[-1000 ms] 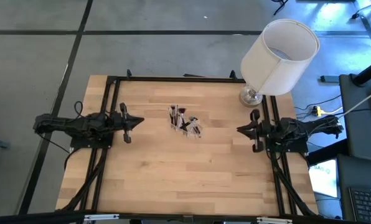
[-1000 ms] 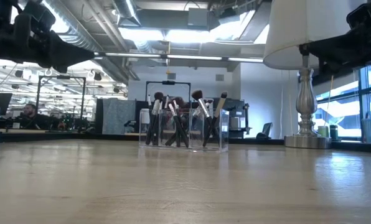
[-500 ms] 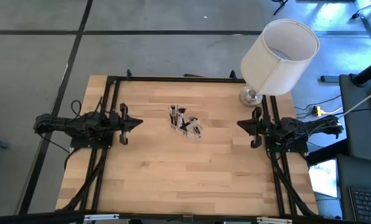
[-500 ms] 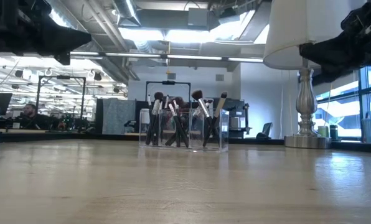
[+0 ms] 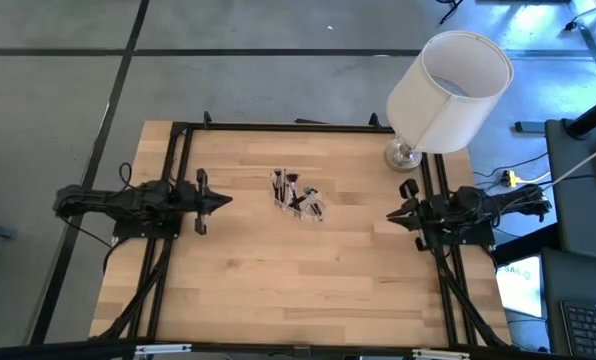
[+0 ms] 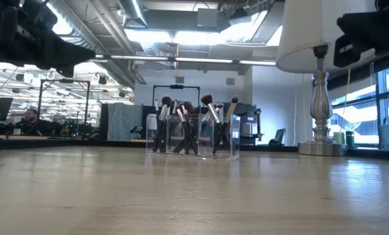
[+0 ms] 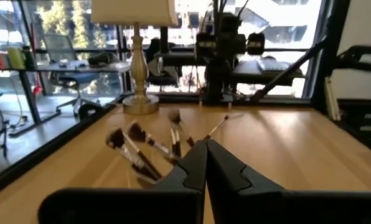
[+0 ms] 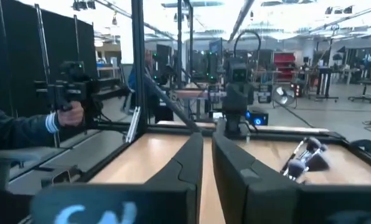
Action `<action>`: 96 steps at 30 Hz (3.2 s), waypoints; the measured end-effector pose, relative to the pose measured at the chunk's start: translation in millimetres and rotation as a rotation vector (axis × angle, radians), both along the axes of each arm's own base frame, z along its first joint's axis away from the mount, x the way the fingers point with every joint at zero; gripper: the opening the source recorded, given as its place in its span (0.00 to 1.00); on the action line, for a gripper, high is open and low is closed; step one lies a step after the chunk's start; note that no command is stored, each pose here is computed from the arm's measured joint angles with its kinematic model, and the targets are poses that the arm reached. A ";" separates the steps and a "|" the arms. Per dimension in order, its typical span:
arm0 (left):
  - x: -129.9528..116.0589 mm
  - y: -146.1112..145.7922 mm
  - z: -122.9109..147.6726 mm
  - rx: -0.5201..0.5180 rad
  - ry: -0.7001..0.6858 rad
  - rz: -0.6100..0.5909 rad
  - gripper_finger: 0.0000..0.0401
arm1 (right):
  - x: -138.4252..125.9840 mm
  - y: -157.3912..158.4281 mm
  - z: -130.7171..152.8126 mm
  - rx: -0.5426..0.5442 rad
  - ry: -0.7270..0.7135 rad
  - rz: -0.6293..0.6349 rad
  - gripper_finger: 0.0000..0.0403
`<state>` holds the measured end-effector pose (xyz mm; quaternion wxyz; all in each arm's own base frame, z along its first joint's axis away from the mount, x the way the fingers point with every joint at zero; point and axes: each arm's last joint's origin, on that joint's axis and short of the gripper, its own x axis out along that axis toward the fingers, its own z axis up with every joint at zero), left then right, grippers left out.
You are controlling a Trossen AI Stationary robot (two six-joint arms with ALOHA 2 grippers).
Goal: Put items in baskets/containers
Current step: Return to Home Position
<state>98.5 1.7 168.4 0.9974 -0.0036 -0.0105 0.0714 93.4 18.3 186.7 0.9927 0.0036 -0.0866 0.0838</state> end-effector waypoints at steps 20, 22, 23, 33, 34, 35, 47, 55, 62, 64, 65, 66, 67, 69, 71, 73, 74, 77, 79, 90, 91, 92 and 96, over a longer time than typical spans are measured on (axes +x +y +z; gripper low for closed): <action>2.7 -0.5 -3.6 0.019 0.047 -0.015 0.01 | 1.5 -10.6 -13.8 0.247 0.140 -0.354 0.09; 2.7 -0.5 -3.6 0.019 0.047 -0.015 0.01 | 1.5 -10.6 -13.8 0.256 0.140 -0.353 0.09; 2.7 -0.5 -3.6 0.019 0.047 -0.015 0.01 | 1.5 -10.6 -13.8 0.255 0.140 -0.353 0.09; 2.7 -0.5 -3.6 0.019 0.047 -0.015 0.01 | 1.6 -10.6 -13.8 0.254 0.140 -0.353 0.09; 2.7 -0.5 -3.6 0.019 0.047 -0.015 0.01 | 1.6 -10.6 -13.8 0.252 0.140 -0.353 0.09; 2.7 -0.5 -3.6 0.019 0.047 -0.015 0.01 | 1.6 -10.6 -13.8 0.252 0.140 -0.353 0.09; 2.7 -0.5 -3.6 0.019 0.047 -0.015 0.01 | 1.6 -10.6 -13.8 0.253 0.140 -0.353 0.09; 2.7 -0.5 -3.6 0.019 0.047 -0.015 0.01 | 1.6 -10.6 -13.8 0.252 0.140 -0.353 0.09; 2.7 -0.5 -3.6 0.019 0.047 -0.015 0.01 | 1.6 -10.6 -13.8 0.254 0.140 -0.353 0.09; 2.6 -0.5 -3.6 0.019 0.047 -0.015 0.01 | 1.6 -10.6 -13.8 0.253 0.140 -0.353 0.09; 2.7 -0.5 -3.6 0.019 0.047 -0.015 0.01 | 1.6 -10.6 -13.8 0.252 0.140 -0.353 0.09; 2.7 -0.5 -3.6 0.019 0.047 -0.015 0.01 | 1.6 -10.6 -13.8 0.252 0.140 -0.353 0.09; 2.6 -0.5 -3.6 0.020 0.047 -0.015 0.01 | 1.6 -10.6 -13.8 0.253 0.140 -0.353 0.09; 2.7 -0.5 -3.6 0.019 0.047 -0.015 0.01 | 1.6 -10.6 -13.8 0.254 0.140 -0.353 0.09; 2.6 -0.5 -3.6 0.020 0.047 -0.015 0.01 | 1.6 -10.6 -13.8 0.252 0.140 -0.353 0.09; 2.7 -0.5 -3.6 0.020 0.047 -0.015 0.01 | 1.6 -10.5 -13.8 0.254 0.140 -0.352 0.09; 2.6 -0.5 -3.6 0.020 0.047 -0.015 0.01 | 1.6 -10.6 -13.8 0.254 0.140 -0.353 0.09; 2.7 -0.5 -3.6 0.020 0.047 -0.015 0.01 | 1.6 -10.6 -13.8 0.253 0.140 -0.353 0.09; 2.7 -0.5 -3.7 0.020 0.048 -0.015 0.01 | 1.6 -10.6 -13.8 0.254 0.140 -0.353 0.09; 2.7 -0.5 -3.7 0.020 0.048 -0.015 0.01 | 1.6 -10.5 -13.8 0.253 0.140 -0.353 0.09; 2.7 -0.5 -3.7 0.020 0.048 -0.015 0.01 | 1.6 -10.5 -13.8 0.252 0.140 -0.353 0.09; 2.6 -0.5 -3.7 0.020 0.047 -0.015 0.01 | 1.6 -10.6 -13.8 0.252 0.140 -0.353 0.09; 2.7 -0.5 -3.7 0.020 0.048 -0.015 0.01 | 1.6 -10.5 -13.8 0.252 0.140 -0.353 0.09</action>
